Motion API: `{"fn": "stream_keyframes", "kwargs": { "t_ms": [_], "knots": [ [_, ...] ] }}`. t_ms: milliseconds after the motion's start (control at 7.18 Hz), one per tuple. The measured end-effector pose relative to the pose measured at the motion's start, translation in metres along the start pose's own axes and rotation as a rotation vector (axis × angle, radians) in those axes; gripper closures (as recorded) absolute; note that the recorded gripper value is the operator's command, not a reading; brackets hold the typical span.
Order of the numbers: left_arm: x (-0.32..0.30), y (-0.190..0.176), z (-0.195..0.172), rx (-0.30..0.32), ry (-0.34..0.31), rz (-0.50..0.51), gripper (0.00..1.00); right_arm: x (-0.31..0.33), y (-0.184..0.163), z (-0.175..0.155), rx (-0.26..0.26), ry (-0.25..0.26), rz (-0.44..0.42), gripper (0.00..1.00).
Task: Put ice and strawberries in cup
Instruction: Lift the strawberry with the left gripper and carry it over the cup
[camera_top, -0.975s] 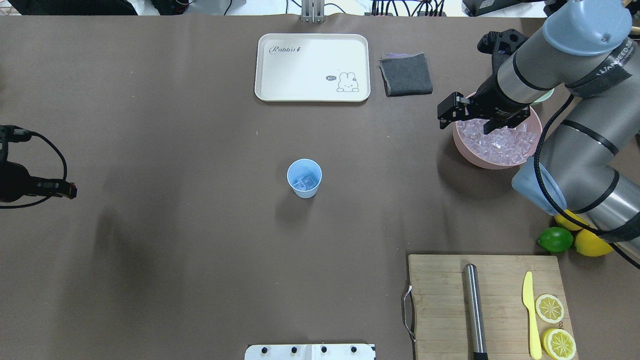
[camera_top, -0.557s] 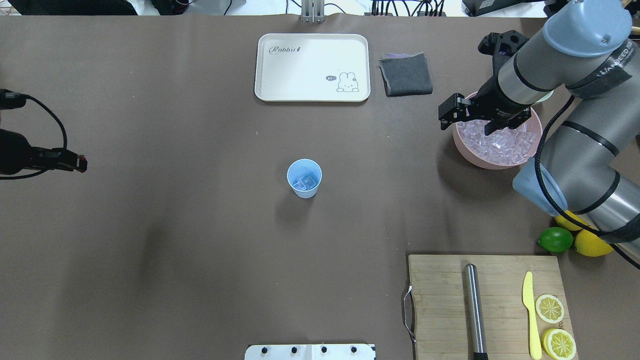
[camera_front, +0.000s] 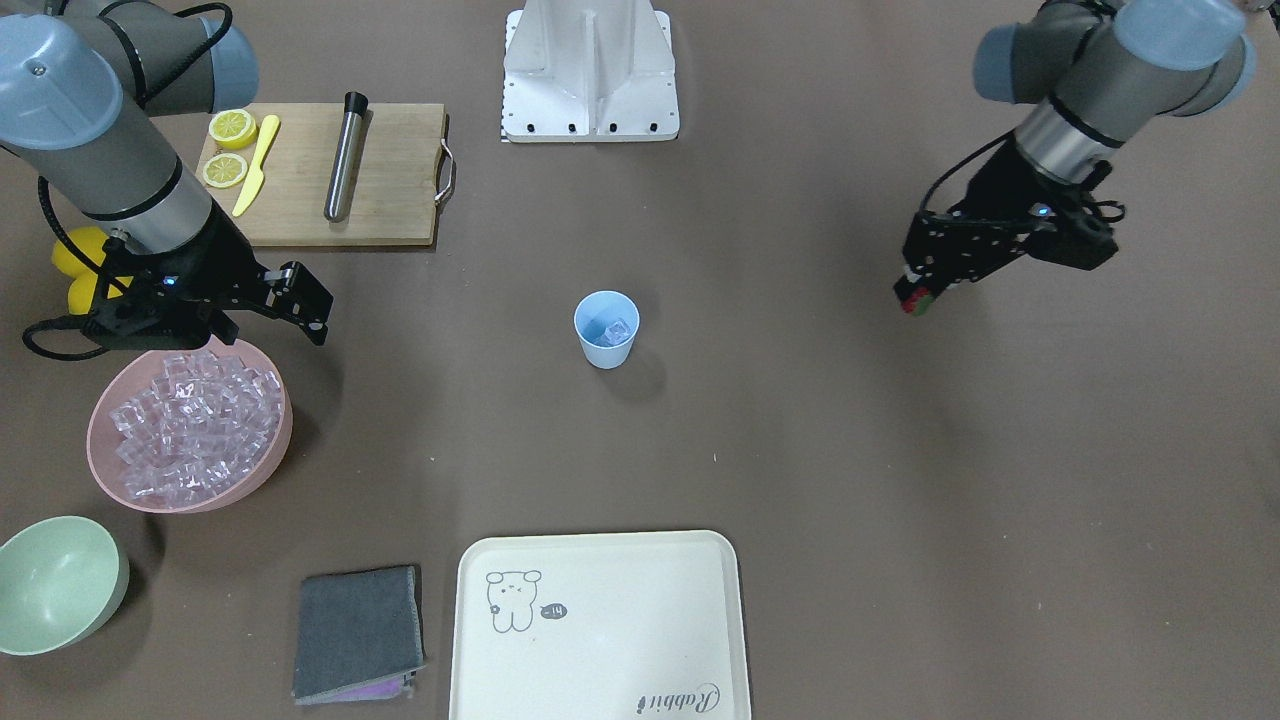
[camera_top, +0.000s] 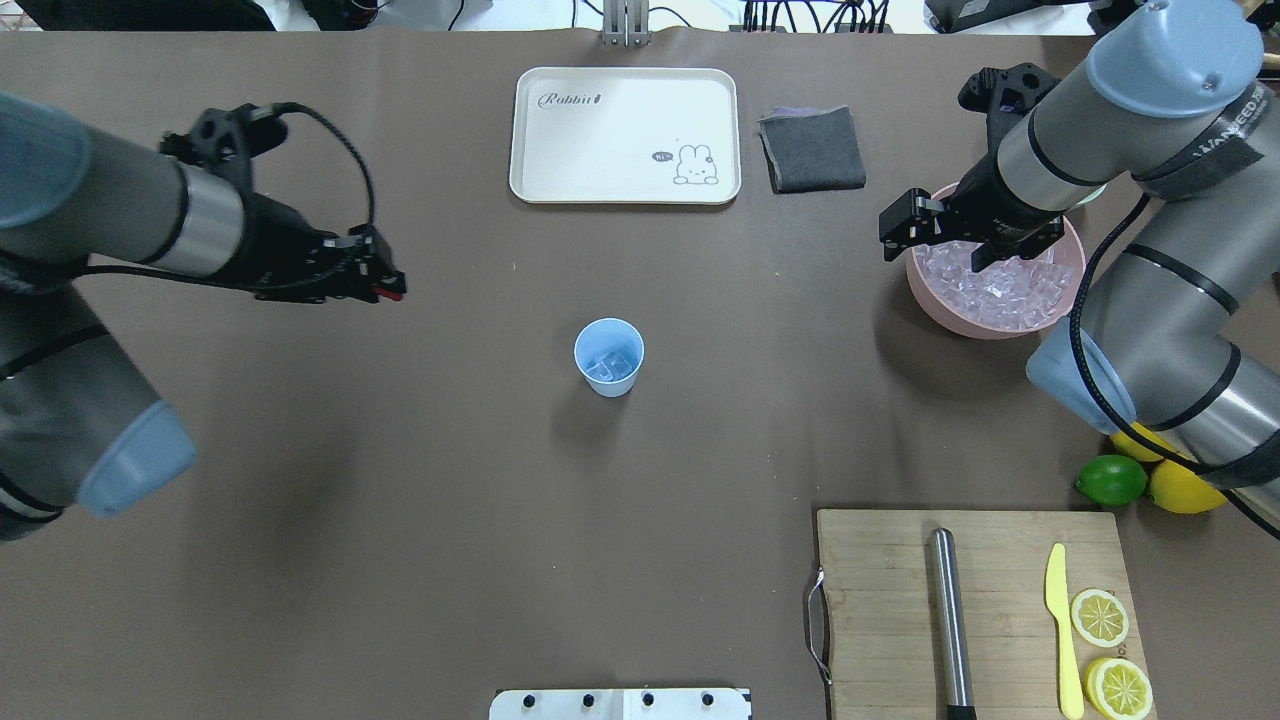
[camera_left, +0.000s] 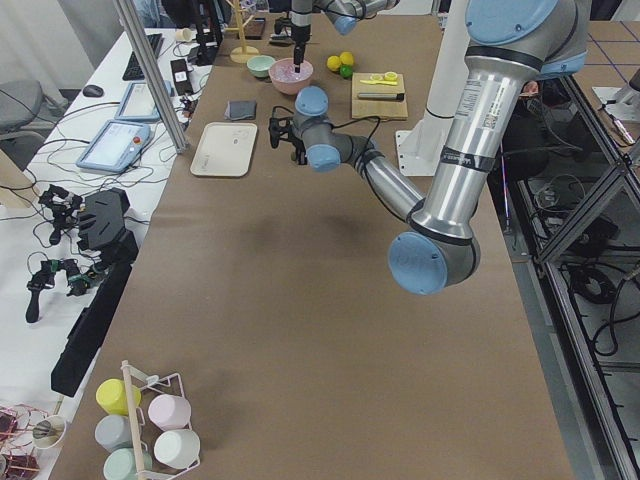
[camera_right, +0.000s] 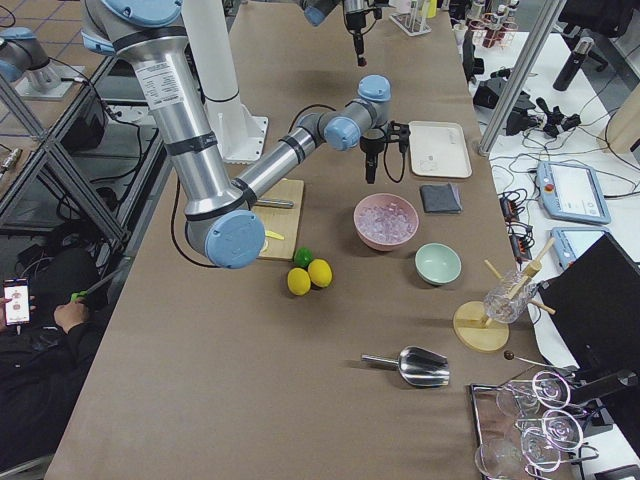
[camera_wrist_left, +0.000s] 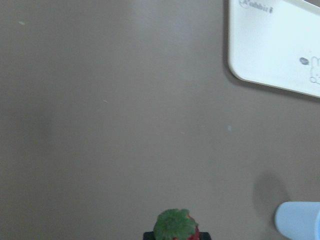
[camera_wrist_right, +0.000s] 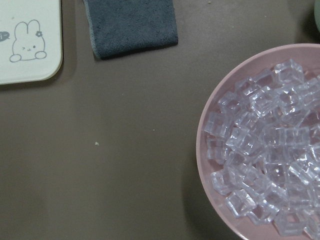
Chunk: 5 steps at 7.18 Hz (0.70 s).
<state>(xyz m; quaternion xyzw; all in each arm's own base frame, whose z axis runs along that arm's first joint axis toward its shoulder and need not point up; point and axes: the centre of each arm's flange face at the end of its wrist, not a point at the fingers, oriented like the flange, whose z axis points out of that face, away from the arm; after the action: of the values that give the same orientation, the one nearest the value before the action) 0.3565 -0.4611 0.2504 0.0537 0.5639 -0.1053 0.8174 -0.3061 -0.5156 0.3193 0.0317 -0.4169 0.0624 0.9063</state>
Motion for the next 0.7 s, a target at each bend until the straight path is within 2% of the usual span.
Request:
{"fn": "stream_keyframes", "kwargs": {
  "t_ms": [139, 418, 696],
  "knots": [
    [0.048, 0.021, 0.017, 0.000, -0.008, -0.016, 1.00, 0.000, 0.000, 0.000, 0.000, 0.001, 0.001, 0.01],
    [0.104, 0.059, 0.049, 0.006, -0.013, -0.029, 1.00, 0.001, -0.001, 0.002, -0.001, 0.003, 0.001, 0.01],
    [0.135, 0.066, 0.081, 0.025, -0.029, -0.034, 1.00, 0.002, -0.001, 0.003, -0.001, 0.007, 0.002, 0.01]
  ]
}}
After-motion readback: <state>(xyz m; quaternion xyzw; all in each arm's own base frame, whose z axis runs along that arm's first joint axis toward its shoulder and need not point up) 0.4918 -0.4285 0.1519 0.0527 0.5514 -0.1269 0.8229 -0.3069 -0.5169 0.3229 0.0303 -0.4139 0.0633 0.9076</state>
